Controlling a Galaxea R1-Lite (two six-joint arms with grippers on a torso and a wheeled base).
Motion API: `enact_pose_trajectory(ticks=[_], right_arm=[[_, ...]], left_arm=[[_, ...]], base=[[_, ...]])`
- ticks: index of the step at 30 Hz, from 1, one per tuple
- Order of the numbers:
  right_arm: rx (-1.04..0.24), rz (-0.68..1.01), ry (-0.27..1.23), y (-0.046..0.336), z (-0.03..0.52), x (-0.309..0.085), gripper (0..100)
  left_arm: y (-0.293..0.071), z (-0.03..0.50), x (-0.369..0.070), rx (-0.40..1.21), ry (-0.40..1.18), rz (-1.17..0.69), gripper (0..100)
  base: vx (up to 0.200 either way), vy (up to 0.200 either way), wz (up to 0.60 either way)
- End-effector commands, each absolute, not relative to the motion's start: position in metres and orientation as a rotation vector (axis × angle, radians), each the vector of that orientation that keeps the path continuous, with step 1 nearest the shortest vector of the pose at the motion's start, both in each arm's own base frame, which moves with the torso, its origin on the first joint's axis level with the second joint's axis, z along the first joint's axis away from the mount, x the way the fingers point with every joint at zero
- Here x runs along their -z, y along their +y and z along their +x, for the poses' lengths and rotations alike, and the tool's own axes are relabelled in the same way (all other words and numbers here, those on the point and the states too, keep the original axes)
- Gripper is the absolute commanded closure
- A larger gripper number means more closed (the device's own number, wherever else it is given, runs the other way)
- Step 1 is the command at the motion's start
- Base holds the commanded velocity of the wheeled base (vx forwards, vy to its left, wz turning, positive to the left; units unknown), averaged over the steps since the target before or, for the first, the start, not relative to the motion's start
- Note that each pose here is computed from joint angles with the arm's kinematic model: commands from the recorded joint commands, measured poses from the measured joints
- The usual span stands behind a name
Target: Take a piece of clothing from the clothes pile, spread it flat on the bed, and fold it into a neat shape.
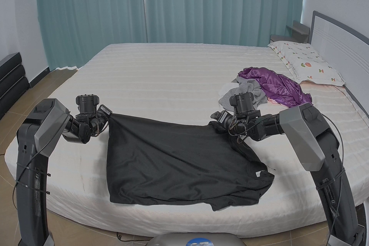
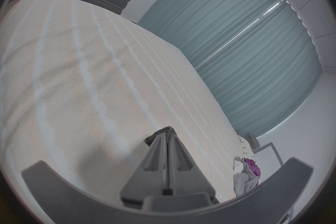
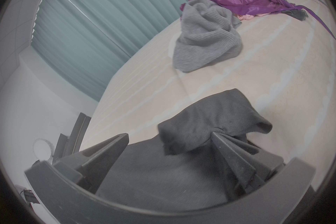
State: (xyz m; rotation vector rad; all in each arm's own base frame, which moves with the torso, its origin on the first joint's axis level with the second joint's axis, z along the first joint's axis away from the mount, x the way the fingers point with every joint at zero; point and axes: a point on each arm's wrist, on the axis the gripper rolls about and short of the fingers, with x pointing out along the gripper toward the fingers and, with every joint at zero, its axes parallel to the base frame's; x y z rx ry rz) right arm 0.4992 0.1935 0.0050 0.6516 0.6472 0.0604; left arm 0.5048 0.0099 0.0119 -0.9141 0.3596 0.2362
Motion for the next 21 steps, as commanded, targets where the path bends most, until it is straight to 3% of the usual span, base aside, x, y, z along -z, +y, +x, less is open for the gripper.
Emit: enact_pose_trajectory(ticks=[1, 7, 12, 16, 21], right_arm=[[-0.031, 0.681, 0.513, 0.168, 0.525, 0.025, 0], [-0.068, 0.729, 0.297, 0.158, 0.535, -0.005, 0], [-0.124, 0.734, 0.146, 0.154, 0.535, -0.056, 0], [-0.14, 0.743, 0.122, 0.157, 0.531, -0.078, 0], [-0.142, 0.718, 0.271, 0.172, 0.505, -0.056, 0]], left_arm=[[0.01, 0.504, -0.011, -0.238, 0.363, -0.915, 100], [0.01, 0.504, -0.011, -0.239, 0.364, -0.914, 100], [0.01, 0.504, -0.011, -0.239, 0.364, -0.914, 100], [0.01, 0.504, -0.01, -0.24, 0.365, -0.914, 100], [0.009, 0.504, -0.009, -0.239, 0.368, -0.912, 100]], base=[[0.0, 0.0, 0.0], [0.0, 0.0, 0.0], [0.0, 0.0, 0.0], [0.0, 0.0, 0.0], [0.0, 0.0, 0.0]])
